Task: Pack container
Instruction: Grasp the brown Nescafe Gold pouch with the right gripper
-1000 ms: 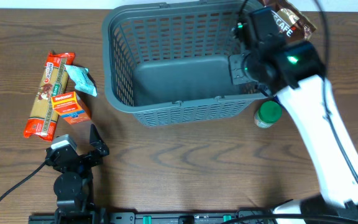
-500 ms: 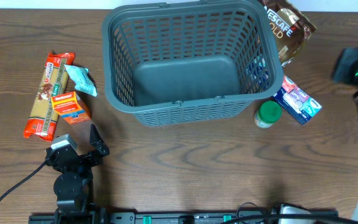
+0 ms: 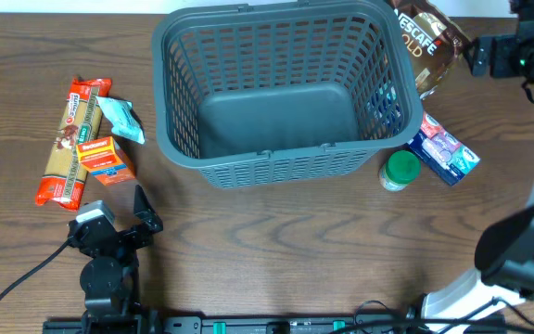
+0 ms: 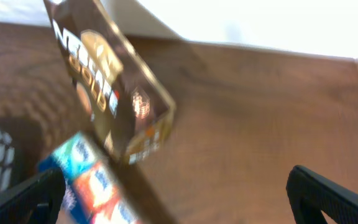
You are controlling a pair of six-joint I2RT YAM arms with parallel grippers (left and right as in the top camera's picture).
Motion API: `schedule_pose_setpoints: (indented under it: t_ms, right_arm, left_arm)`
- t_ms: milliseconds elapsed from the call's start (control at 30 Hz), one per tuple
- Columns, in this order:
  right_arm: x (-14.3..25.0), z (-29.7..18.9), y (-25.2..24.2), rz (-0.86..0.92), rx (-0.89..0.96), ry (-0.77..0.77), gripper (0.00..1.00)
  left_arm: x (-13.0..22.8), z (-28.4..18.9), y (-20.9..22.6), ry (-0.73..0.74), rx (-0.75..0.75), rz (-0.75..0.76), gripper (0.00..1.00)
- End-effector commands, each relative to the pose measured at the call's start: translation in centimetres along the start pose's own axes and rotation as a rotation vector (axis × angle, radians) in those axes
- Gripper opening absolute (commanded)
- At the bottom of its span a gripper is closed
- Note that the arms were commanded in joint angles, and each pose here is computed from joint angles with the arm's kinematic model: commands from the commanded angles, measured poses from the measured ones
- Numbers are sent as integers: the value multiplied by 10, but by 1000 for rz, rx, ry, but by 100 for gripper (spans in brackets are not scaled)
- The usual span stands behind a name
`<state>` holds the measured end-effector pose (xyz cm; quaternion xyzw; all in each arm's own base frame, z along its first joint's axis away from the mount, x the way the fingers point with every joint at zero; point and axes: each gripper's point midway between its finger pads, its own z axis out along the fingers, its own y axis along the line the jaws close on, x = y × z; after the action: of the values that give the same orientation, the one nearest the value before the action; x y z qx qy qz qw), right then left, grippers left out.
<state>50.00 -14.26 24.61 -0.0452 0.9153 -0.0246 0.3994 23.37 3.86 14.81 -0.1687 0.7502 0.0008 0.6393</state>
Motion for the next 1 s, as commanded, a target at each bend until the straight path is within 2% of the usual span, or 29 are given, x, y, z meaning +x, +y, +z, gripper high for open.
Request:
schedule_pose_setpoints:
  t_ms: [0,233,567,600,633,767,800,833,867,967]
  right_arm:
    - [-2,25,11,-50,-107,-45,99]
    - [1,77,33,-55,-278,-114,99]
    - [37,145,66,-65,-324,-25,99]
    - [39,148,69,-66,-329,-18,93]
    - [41,150,72,-68,-330,-14,81]
    - [44,155,79,-77,-330,0,50]
    - [43,155,80,-78,-333,0,39]
    - [44,155,81,-77,-334,2,15]
    - [44,155,81,-66,-333,5,1]
    - [42,155,76,-5,-313,13,1]
  left_arm:
    - [12,2,5,26,-17,0,98]
    - [12,2,5,26,-17,0,99]
    - [12,2,5,26,-17,0,98]
    - [12,2,5,26,-17,0,98]
    - [12,2,5,26,-17,0,98]
    - [12,2,5,26,-17,-1,99]
    - [12,2,5,26,-17,0,99]
    - [12,2,5,26,-17,-1,99]
    - [12,2,5,26,-17,0,98]
    - [12,2,5,26,-17,0,99]
